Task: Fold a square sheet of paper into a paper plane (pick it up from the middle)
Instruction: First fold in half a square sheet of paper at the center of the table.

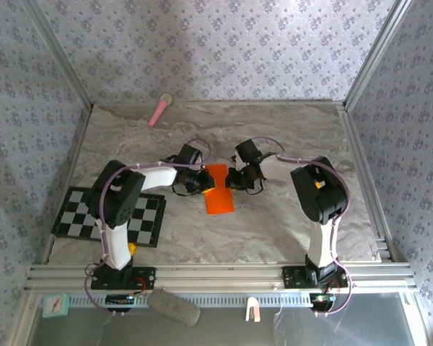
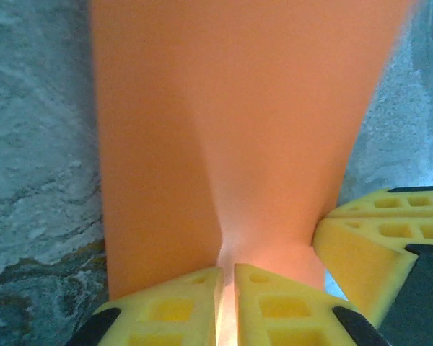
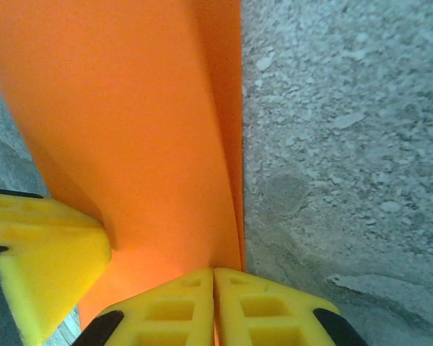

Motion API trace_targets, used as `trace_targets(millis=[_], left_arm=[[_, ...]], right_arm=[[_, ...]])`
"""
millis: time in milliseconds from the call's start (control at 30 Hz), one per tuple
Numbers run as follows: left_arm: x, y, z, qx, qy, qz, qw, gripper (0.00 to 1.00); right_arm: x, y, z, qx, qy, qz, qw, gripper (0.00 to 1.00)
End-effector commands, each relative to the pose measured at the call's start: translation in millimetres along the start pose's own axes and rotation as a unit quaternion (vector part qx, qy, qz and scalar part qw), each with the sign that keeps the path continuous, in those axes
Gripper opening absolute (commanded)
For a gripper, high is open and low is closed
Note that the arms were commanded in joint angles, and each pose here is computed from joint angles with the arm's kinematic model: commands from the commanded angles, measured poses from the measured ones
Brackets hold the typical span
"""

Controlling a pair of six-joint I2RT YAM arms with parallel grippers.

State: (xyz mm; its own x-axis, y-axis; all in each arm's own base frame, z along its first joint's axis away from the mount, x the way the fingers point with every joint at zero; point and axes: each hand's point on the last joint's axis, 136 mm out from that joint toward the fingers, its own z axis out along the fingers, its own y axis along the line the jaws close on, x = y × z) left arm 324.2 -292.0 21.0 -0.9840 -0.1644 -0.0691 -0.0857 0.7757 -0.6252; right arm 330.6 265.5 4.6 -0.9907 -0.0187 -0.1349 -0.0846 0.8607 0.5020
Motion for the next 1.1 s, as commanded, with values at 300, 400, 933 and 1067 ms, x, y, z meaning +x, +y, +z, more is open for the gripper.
trace_targets(millis=[300,400,933,1067], left_arm=[[-10,61,-20,-0.039,-0.049,-0.067,0.996,0.15],[-18,43,-34,-0.018,-0.062,-0.051,0.997,0.15],[-29,-40,-8,0.081,-0.051,-0.035,0.995,0.15],[-33,-29,3,0.07,-0.056,-0.046,0.995,0.15]], right_arm=[[79,-113,25,0.204,0.111,0.05,0.971,0.1],[78,-113,25,0.204,0.109,0.05,0.972,0.1],[79,-111,27,0.197,0.111,0.051,0.973,0.09],[78,-108,27,0.189,0.107,0.051,0.975,0.09]])
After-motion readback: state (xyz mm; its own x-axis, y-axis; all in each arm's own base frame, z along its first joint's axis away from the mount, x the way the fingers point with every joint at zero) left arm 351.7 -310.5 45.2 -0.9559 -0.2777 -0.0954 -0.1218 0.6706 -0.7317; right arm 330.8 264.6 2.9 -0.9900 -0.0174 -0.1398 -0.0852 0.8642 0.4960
